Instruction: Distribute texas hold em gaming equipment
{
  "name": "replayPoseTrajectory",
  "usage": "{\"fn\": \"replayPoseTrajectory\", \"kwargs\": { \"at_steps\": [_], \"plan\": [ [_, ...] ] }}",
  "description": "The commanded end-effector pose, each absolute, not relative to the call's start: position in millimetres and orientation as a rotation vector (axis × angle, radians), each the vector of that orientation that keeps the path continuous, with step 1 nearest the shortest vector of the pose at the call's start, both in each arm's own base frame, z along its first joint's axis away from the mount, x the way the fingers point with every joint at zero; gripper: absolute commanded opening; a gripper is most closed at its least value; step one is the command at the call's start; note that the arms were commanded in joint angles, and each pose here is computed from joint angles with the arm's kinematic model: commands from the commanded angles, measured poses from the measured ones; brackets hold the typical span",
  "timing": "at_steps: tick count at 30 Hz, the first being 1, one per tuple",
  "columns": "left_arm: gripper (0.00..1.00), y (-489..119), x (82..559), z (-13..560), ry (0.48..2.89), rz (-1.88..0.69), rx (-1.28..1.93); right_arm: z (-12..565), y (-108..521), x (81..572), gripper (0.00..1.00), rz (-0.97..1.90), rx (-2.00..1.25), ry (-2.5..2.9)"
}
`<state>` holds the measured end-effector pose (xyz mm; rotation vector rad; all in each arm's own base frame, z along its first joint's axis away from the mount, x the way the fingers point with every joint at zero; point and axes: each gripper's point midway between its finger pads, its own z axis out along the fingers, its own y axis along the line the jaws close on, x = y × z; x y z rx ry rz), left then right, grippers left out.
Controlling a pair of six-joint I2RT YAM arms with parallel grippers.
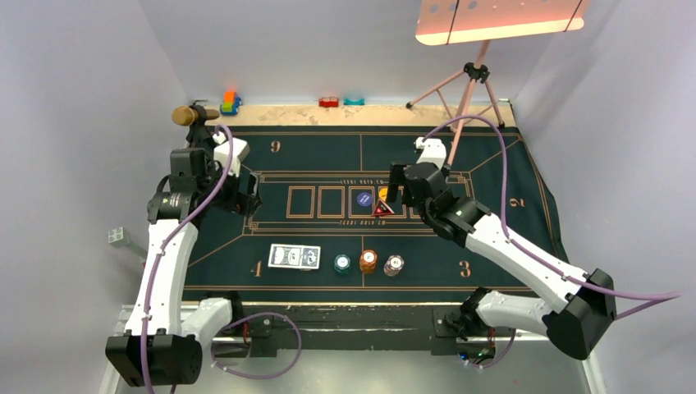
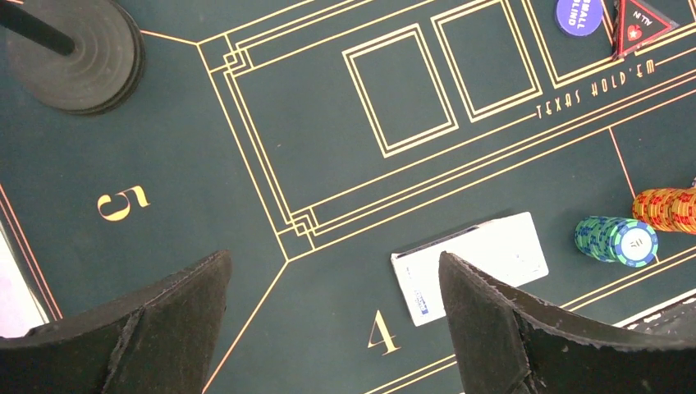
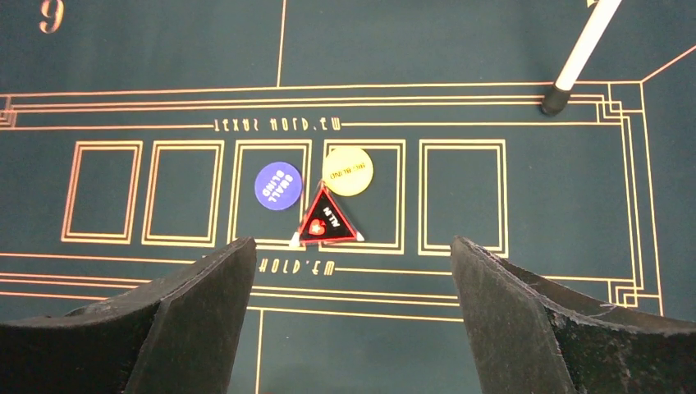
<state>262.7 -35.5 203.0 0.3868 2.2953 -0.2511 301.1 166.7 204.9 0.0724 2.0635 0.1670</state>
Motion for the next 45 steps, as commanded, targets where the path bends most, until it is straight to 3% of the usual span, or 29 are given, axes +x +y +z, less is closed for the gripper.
{"fn": "replayPoseTrajectory", "kwargs": {
  "at_steps": [1,12,22,45],
  "plan": [
    [1.0,-39.8,266.7,229.1,2.189,-0.242,0.423,209.8,166.9,302.2,0.92,0.118,0.083,2.069],
    [0.97,-57.8,256.2,208.7,2.232,-0.387,0.474,199.1,251.5,288.0,0.88,0.233,-0.097,2.111],
    [1.0,-61.1,261.0,198.4,2.237,-0.422,0.442,148.3,331.8,288.1,0.86,0.247,-0.31,2.166],
    [1.0,-67.3,256.5,190.2,2.223,-0.47,0.431,66.8,300.5,369.1,0.86,0.165,-0.193,2.346]
  ]
}}
